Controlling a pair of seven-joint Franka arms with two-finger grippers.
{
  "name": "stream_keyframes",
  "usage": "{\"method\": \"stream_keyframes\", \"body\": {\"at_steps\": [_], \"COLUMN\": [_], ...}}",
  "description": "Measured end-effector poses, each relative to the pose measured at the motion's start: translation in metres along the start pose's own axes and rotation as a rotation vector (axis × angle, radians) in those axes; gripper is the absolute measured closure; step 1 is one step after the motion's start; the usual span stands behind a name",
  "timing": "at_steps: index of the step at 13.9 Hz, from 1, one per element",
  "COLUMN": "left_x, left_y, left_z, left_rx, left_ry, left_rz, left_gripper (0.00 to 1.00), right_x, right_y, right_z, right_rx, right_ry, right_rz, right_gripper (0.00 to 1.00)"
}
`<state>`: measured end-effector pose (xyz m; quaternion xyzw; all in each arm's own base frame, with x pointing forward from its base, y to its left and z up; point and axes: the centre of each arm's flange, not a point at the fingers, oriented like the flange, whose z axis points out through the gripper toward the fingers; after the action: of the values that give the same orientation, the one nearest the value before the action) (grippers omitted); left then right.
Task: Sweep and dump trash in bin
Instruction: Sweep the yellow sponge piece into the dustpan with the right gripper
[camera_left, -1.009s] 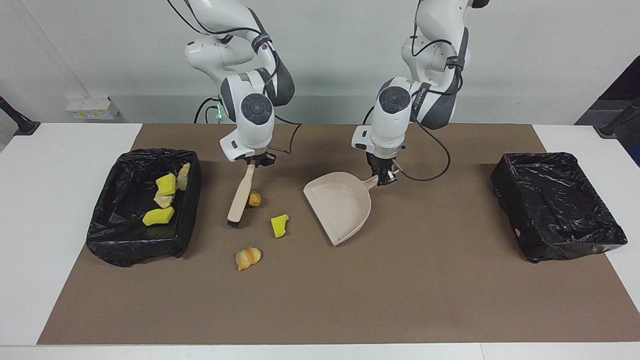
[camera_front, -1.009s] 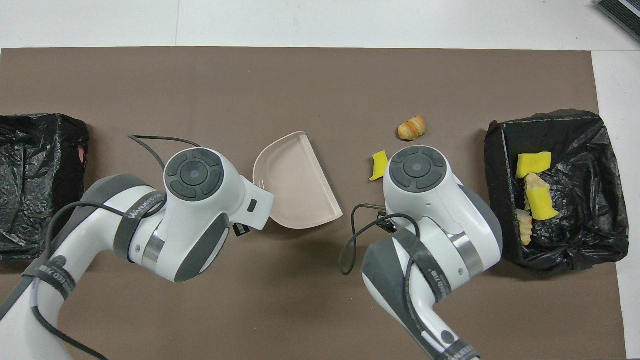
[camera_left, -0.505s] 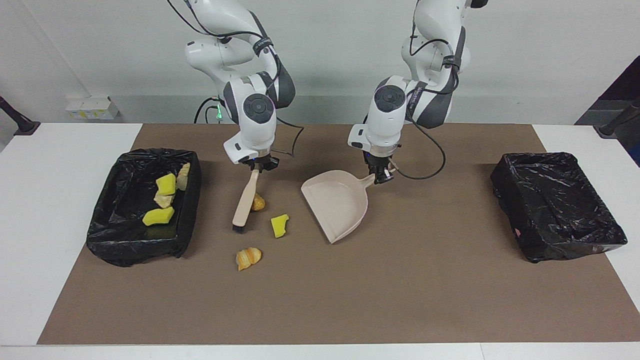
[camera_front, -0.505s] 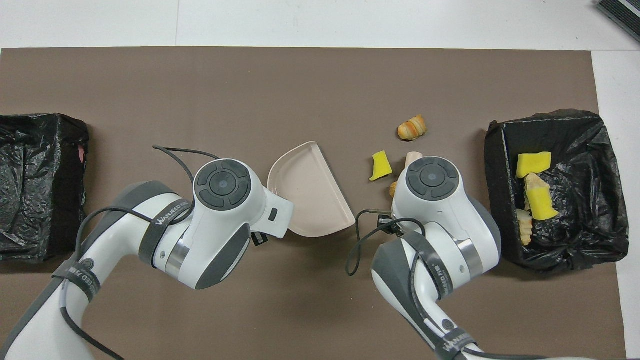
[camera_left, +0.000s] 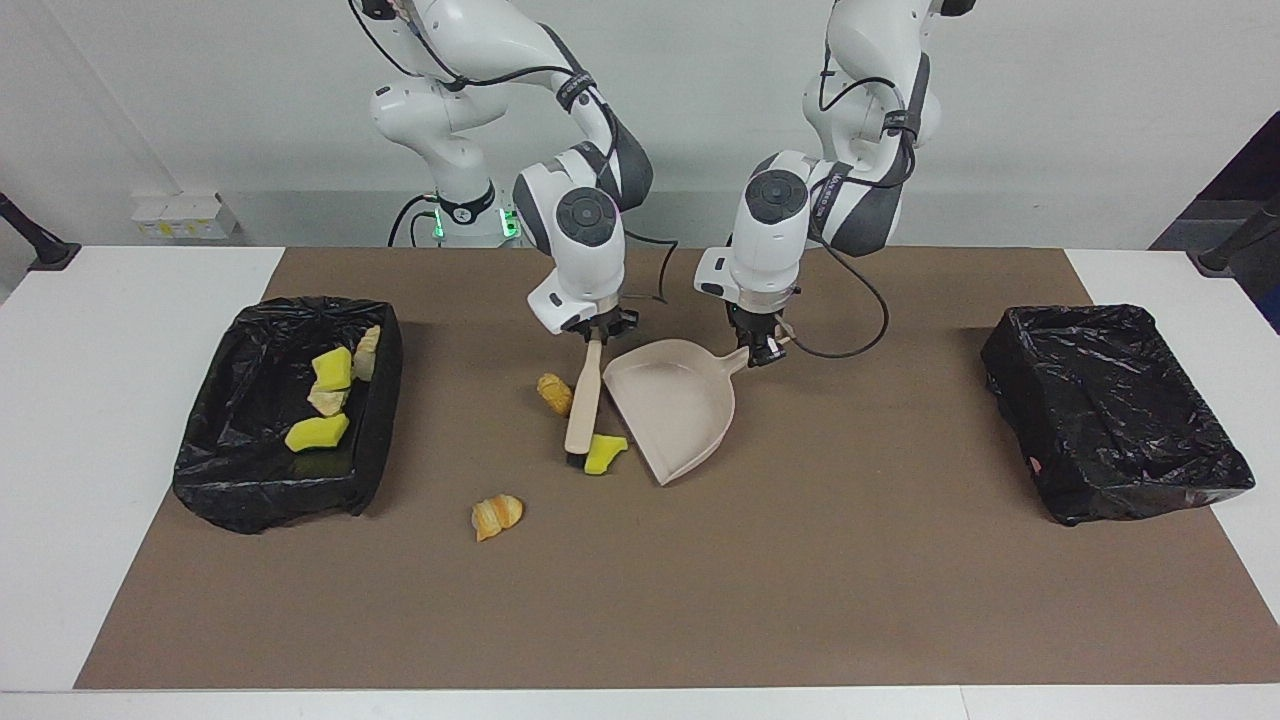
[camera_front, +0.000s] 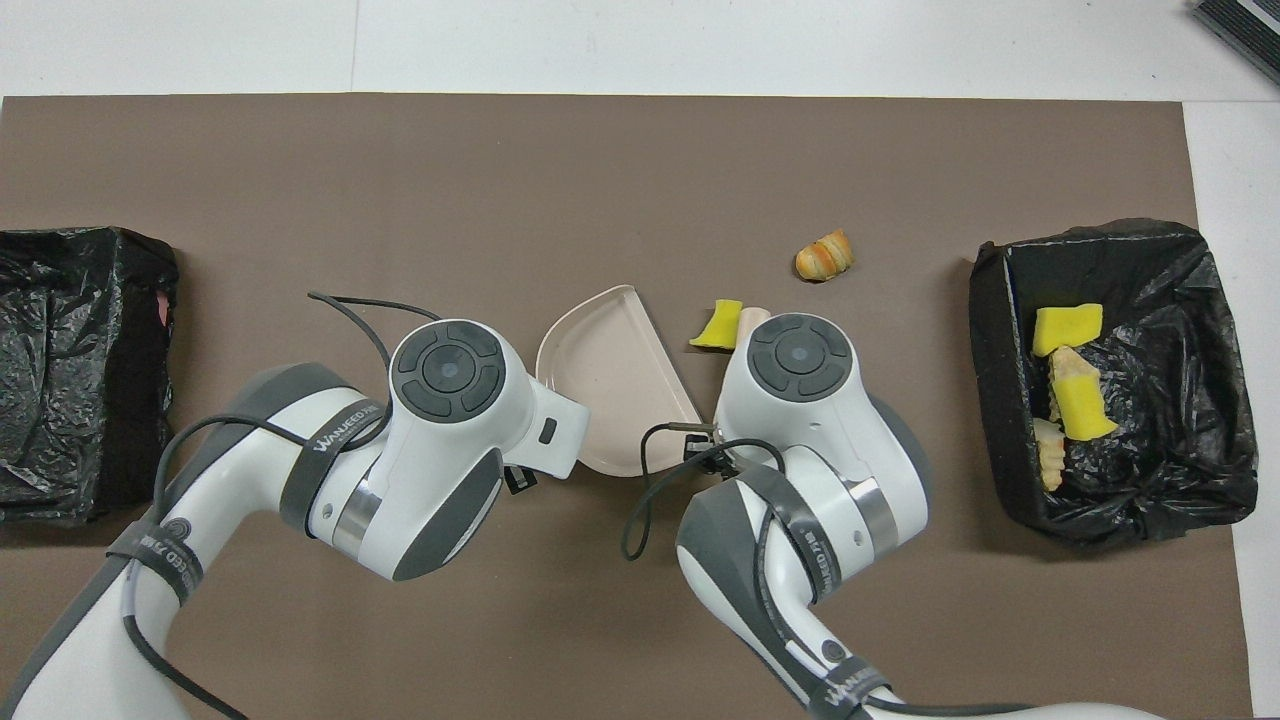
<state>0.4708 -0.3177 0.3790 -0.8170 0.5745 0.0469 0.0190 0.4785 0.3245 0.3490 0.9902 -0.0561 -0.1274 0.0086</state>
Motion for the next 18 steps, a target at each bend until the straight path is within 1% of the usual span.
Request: {"method": "stream_keyframes", "body": {"at_steps": [5,7,9,11,13,14,15,16,17,18], "left_x": [-0.003,-0.003,-0.003,-0.003,-0.004,-0.004,-0.004,-0.004,-0.004,-0.004], "left_y": [-0.001,-0.001,0.0,0.0,-0.001,-0.001,-0.002,-0.002,-0.002,-0.002], "left_z": [0.001,0.002,0.003,0.002,0.001,0.001,0.001,0.001,0.001,0.001], "left_rx": [-0.002,-0.003,-0.006,-0.005,-0.004,-0.003,-0.003,-0.003,-0.003,-0.003], "left_ry": [-0.01,-0.012,-0.015,-0.014,-0.012,-0.012,-0.012,-0.012,-0.012,-0.012], "left_rz": [-0.002,-0.003,0.0,-0.002,-0.009,-0.013,-0.016,-0.017,-0.018,-0.019], "left_gripper": [0.68,0.68,0.68,0.68,0.68,0.68,0.68,0.68,0.68,0.68], "right_x": [-0.038,-0.063,-0.085,-0.112,-0.128,-0.124,-0.115,-0.104,-0.095,-0.087], "right_y": [-0.04,-0.056,-0.059,-0.05,-0.033,-0.021,-0.005,0.012,0.028,0.041], "right_z": [0.002,-0.002,-0.02,-0.046,-0.061,-0.064,-0.063,-0.06,-0.056,-0.053], "right_rx": [0.02,0.003,0.001,0.002,-0.021,-0.038,-0.088,-0.156,-0.211,-0.244], "right_ry": [-0.024,-0.034,-0.048,-0.09,-0.12,-0.117,-0.104,-0.096,-0.1,-0.103], "right_rz": [-0.067,-0.114,-0.141,-0.174,-0.214,-0.218,-0.218,-0.212,-0.204,-0.193], "right_gripper": [0.75,0.75,0.75,0.75,0.75,0.75,0.75,0.75,0.75,0.75]}}
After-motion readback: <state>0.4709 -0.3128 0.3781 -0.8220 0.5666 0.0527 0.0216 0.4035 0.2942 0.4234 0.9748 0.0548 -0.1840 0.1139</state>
